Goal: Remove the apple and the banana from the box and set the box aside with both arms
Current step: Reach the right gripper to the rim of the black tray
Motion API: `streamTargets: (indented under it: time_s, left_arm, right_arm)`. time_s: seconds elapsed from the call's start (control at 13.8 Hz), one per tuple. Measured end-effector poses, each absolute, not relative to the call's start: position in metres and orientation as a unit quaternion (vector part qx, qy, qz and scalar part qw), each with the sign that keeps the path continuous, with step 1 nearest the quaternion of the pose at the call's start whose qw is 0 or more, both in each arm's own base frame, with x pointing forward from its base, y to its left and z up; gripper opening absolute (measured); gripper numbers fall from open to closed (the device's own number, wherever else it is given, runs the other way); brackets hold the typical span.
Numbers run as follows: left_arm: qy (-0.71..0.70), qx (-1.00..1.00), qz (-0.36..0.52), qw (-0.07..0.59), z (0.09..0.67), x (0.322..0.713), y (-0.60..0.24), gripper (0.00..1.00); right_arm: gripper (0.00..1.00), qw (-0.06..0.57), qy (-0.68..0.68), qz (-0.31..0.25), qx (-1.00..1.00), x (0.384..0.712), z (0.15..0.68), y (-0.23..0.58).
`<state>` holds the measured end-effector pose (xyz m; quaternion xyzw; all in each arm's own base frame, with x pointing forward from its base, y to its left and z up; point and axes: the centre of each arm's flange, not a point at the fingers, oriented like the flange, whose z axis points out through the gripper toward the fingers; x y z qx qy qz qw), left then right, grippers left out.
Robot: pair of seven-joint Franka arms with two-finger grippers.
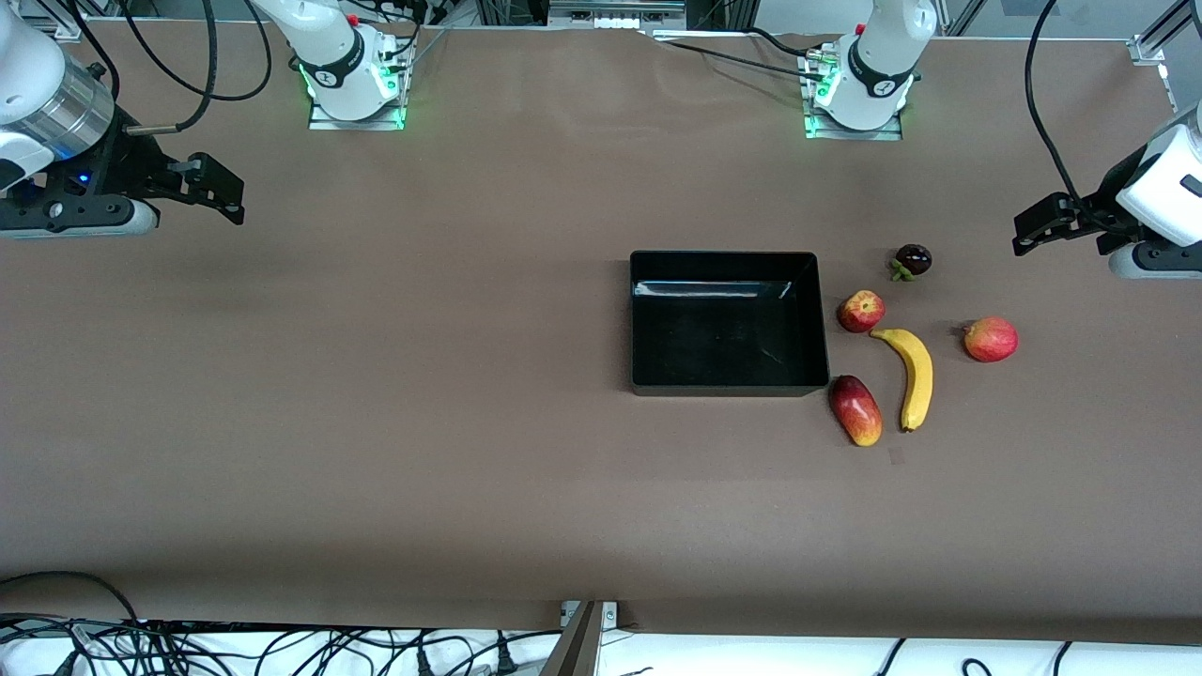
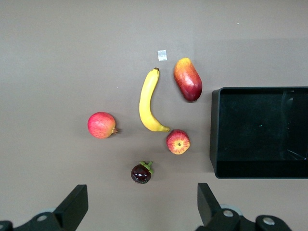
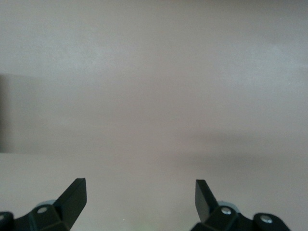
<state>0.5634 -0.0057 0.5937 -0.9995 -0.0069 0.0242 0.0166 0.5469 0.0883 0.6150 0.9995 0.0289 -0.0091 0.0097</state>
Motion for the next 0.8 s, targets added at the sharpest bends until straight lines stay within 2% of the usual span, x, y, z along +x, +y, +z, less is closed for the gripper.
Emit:
streamTargets:
  time_s: [0.51,0.8]
  left_arm:
    - [-0.008,-1.0,0.021,0.017,0.596,0.563,-0.005,1.0]
    - [-0.008,-1.0,0.02,0.017,0.598,0.562,-0.005,1.0]
  right_arm:
    - [1.0,0.009,0.033,-0.01,0.999,0.547,0.614,0.091]
    - [1.0,0.004,0.072,-0.027,0.997,0.559,0.58,0.135]
